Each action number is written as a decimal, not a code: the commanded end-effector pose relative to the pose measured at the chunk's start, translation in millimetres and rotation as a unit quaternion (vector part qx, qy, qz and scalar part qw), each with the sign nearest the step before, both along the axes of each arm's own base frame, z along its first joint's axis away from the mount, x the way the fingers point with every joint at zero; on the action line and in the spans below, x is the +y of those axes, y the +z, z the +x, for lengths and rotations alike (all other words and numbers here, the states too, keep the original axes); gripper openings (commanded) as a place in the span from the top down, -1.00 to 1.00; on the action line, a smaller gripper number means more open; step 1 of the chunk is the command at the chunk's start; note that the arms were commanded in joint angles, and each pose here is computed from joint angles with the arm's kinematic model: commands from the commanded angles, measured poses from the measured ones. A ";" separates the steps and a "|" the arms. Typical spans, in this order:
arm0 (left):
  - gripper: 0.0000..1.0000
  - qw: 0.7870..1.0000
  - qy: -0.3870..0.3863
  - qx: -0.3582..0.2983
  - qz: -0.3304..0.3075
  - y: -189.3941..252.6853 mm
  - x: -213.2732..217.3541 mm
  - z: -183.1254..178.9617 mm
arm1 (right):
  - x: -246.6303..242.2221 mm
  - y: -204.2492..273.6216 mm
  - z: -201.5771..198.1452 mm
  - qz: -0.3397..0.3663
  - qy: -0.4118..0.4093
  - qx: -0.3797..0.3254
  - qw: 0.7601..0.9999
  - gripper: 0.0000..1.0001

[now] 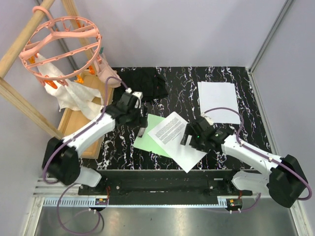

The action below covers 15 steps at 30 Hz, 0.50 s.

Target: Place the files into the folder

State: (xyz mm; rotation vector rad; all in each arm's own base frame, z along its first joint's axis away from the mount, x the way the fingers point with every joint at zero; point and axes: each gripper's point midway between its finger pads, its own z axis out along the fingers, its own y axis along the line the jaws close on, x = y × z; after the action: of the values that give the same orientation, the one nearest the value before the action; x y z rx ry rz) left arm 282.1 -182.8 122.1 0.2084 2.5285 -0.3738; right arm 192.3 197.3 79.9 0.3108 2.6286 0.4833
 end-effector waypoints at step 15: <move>-0.44 0.991 -0.109 0.046 -0.069 -18.1 -83.0 39.2 | -67.9 -30.6 22.2 -0.016 -0.211 0.024 0.977 -0.85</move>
State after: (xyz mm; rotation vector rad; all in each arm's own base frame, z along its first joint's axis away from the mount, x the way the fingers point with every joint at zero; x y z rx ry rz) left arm 312.4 -212.9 67.5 0.3897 2.7084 -0.3484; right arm 214.1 145.5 52.0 0.7019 2.5826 0.3109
